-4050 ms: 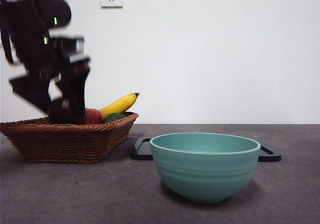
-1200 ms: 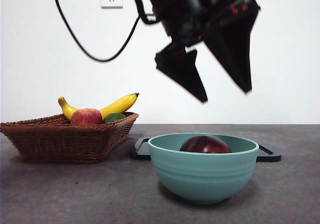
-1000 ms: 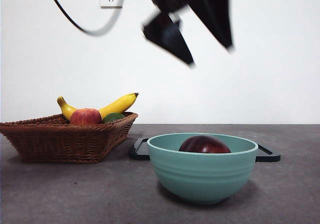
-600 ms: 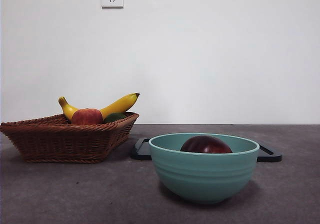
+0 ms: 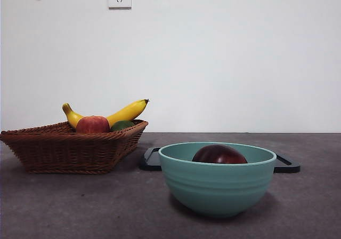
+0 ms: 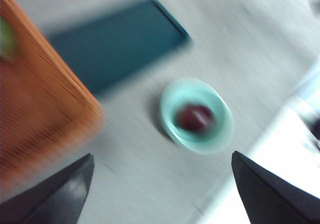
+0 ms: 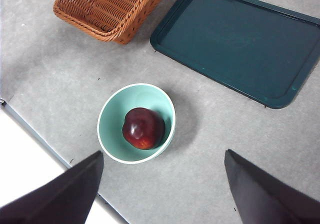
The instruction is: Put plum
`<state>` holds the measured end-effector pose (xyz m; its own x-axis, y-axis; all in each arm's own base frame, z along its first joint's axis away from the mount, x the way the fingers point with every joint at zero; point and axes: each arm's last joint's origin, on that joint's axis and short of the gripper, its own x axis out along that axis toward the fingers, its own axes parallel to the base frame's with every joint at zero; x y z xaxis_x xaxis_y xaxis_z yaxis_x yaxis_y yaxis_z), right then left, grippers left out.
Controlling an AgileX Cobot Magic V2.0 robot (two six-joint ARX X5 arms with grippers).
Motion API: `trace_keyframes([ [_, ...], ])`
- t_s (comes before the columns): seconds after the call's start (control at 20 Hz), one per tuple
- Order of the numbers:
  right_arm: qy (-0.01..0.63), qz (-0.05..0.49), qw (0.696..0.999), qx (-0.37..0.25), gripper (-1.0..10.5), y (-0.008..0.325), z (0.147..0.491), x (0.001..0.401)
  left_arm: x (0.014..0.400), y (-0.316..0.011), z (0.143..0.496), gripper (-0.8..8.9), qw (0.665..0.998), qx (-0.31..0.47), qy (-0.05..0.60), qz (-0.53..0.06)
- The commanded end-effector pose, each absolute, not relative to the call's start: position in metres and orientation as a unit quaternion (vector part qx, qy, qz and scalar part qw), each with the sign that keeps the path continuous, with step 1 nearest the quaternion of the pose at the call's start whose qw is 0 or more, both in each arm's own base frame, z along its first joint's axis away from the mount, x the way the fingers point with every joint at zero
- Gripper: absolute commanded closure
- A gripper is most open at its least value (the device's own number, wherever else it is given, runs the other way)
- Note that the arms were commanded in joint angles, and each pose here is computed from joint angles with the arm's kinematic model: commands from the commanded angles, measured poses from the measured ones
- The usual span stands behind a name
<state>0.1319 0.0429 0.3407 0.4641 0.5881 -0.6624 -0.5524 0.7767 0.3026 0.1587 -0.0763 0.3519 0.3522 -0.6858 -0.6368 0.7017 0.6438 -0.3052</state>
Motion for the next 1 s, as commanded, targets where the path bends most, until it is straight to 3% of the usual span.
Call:
trace_keyframes([
  [0.05, 0.385, 0.338, 0.859, 0.019, 5.6, 0.044, 0.346, 0.133, 0.151, -0.077, 0.325, 3.78, 0.787, -0.012, 0.414, -0.457],
  [0.2, 0.386, 0.338, 0.858, 0.019, 5.6, 0.044, 0.346, 0.133, 0.142, -0.074, 0.303, 3.8, 0.768, -0.013, 0.448, -0.457],
  [0.6, 0.412, 0.332, 0.848, 0.035, 5.6, 0.045, 0.338, 0.134, 0.141, -0.073, 0.302, 3.8, 0.766, -0.013, 0.449, -0.461],
  [1.0, 0.475, 0.344, 0.807, 0.063, 5.6, 0.075, 0.271, 0.167, 0.141, -0.073, 0.303, 3.8, 0.766, -0.013, 0.448, -0.461],
])
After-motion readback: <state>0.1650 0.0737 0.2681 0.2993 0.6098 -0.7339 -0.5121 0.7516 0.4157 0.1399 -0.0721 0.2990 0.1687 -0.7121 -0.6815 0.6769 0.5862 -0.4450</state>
